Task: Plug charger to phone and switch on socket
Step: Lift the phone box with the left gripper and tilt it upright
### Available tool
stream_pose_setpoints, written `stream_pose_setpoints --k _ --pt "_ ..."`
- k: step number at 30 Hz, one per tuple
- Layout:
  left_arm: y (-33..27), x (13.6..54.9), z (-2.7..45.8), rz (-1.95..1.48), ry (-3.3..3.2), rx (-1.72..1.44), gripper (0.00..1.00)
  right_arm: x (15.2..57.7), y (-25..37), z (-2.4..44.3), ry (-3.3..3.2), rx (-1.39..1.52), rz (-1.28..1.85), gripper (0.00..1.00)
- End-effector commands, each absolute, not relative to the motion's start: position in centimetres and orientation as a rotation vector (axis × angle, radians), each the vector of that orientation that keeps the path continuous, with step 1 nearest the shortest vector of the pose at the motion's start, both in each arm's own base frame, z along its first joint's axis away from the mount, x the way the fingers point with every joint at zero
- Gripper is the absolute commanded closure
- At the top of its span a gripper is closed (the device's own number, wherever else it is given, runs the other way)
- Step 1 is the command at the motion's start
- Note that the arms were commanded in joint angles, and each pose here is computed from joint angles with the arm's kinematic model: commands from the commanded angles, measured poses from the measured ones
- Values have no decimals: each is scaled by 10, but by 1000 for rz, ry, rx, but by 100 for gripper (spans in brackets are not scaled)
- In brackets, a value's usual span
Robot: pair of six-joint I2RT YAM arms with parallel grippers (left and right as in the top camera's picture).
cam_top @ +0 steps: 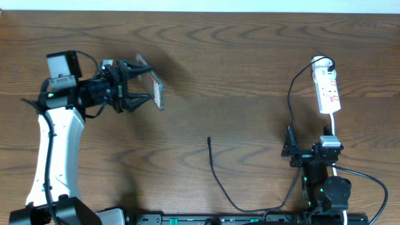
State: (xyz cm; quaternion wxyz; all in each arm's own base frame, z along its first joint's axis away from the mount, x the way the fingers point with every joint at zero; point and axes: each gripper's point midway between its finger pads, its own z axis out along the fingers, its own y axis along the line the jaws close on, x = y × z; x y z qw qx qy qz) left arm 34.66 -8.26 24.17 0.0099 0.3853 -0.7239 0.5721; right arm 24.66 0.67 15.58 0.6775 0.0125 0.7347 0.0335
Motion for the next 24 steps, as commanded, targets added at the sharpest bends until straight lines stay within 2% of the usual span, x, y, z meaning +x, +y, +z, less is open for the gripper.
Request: stream_pose_setpoints --k 1,24 --pt "-84 341 270 1831 -2036 1246 92 246 5 155 1653 42 75 1" --pt "-85 339 273 1762 -1849 1354 93 246 5 155 1653 42 75 1"
